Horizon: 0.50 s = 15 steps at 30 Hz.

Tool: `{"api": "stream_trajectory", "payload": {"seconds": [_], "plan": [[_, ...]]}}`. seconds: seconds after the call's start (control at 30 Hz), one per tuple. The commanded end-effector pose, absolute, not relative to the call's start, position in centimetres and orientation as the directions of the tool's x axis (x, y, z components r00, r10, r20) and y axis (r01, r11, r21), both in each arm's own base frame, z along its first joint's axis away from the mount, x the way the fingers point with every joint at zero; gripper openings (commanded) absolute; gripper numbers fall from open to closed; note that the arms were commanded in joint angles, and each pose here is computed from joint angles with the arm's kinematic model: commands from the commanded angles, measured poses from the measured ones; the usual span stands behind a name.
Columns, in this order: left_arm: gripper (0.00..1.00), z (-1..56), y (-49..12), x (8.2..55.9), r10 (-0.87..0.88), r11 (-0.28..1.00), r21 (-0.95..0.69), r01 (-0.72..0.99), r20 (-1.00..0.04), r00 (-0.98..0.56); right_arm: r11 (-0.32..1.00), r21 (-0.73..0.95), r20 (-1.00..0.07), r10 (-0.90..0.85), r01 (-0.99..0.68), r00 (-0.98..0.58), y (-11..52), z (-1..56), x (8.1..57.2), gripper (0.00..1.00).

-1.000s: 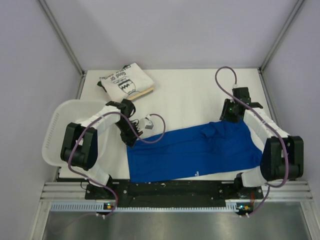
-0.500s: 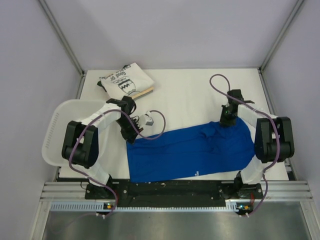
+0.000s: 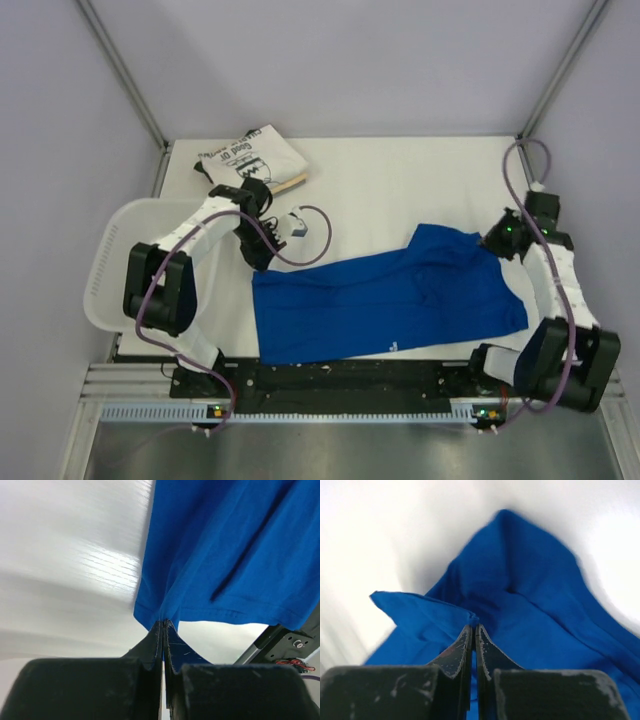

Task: Fold and stack the t-shirts
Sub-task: Grap the side of the flattened tshirt furthest away from the robot with both arms, then fold the other side of the tshirt into a rectangle

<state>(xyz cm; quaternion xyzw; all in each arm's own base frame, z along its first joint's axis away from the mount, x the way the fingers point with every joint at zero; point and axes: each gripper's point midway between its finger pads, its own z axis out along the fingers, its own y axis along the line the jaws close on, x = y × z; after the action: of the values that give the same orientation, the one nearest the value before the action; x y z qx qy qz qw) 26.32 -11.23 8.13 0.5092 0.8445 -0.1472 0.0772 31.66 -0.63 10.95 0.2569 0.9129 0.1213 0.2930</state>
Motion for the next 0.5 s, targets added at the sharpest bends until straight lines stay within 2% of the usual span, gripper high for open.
{"api": "stream_trajectory", "payload": {"seconds": [0.0,0.13,0.33,0.47], "plan": [[0.0,8.2,-10.6,24.1,0.863,0.395,-0.216,0.893,-0.246,-0.441,0.644,0.52,-0.43,0.765,0.561,-0.48,-3.6,12.8,27.4,0.0],[0.0,7.4,-10.3,23.4,0.875,0.374,-0.226,0.899,-0.236,-0.423,0.583,0.556,-0.464,0.809,0.592,-0.361,-5.2,14.0,26.0,0.0],[0.0,8.0,-10.1,22.8,0.884,0.346,-0.219,0.912,-0.248,-0.395,0.497,0.559,-0.423,0.859,0.664,-0.287,-6.4,13.1,24.9,0.0],[0.0,8.2,-10.0,21.5,0.888,0.329,-0.246,0.912,-0.249,-0.388,0.48,0.54,-0.448,0.859,0.691,-0.246,-7.5,14.0,24.3,0.0]]}}
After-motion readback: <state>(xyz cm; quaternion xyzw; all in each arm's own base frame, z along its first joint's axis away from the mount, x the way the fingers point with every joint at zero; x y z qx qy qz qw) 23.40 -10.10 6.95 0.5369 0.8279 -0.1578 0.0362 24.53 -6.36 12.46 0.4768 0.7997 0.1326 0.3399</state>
